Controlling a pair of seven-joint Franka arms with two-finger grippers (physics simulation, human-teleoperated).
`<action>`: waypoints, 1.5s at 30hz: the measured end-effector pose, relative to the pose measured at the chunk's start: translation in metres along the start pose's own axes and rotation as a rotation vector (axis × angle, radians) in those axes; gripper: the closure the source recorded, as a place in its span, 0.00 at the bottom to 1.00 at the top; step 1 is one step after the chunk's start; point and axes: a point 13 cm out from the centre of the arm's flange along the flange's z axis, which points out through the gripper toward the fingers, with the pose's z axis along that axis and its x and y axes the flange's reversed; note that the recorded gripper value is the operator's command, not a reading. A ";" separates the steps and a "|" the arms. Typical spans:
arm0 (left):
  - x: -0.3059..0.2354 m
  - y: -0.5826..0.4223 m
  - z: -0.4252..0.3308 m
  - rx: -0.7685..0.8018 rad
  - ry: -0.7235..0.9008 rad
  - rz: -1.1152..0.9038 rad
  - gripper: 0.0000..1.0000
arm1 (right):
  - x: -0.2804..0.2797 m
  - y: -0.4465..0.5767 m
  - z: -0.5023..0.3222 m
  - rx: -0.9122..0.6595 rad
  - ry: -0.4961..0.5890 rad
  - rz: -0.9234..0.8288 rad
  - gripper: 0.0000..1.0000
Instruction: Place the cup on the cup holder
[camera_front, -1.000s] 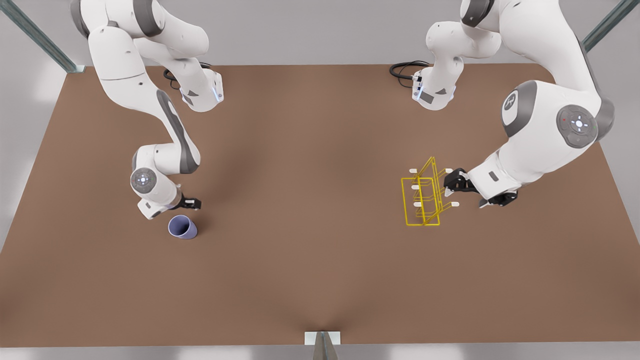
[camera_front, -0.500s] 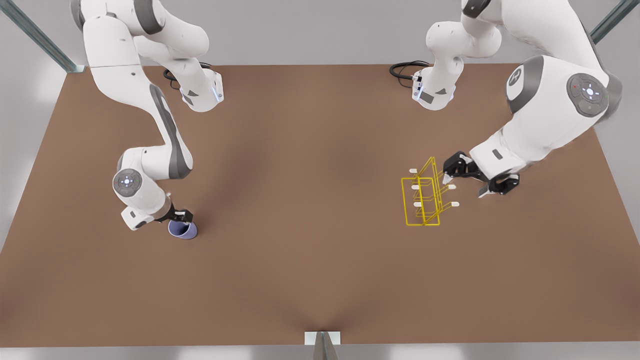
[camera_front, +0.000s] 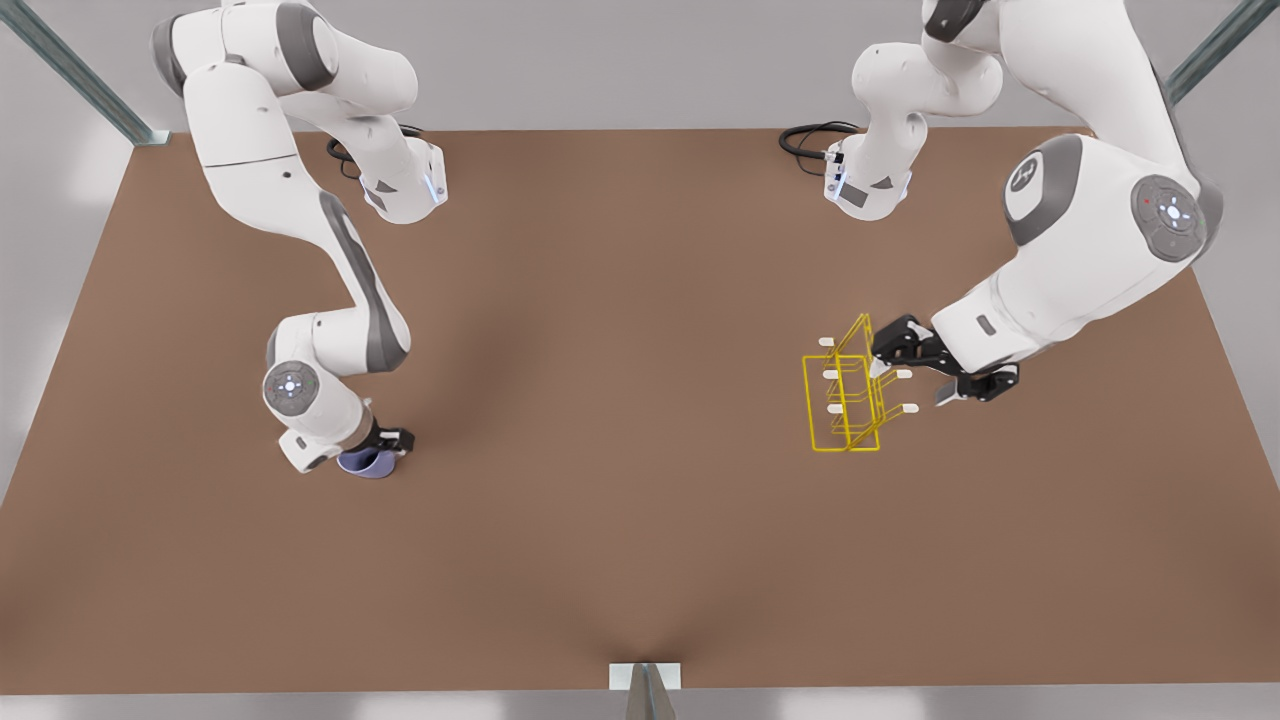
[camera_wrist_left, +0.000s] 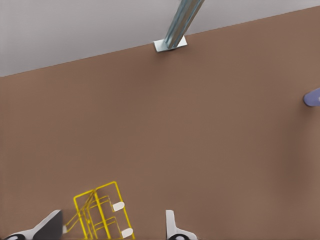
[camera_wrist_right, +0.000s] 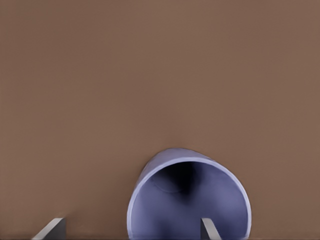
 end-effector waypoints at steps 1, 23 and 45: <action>-0.001 0.010 0.006 -0.029 0.008 -0.002 0.00 | 0.002 0.000 0.005 0.000 0.007 0.002 0.00; 0.021 0.080 0.045 -0.179 0.138 -0.084 0.00 | -0.045 0.077 -0.070 -0.084 -0.103 -0.045 0.79; 0.009 0.008 0.003 -0.111 0.054 -0.373 0.00 | 0.008 0.541 -0.028 -1.095 0.349 0.408 0.79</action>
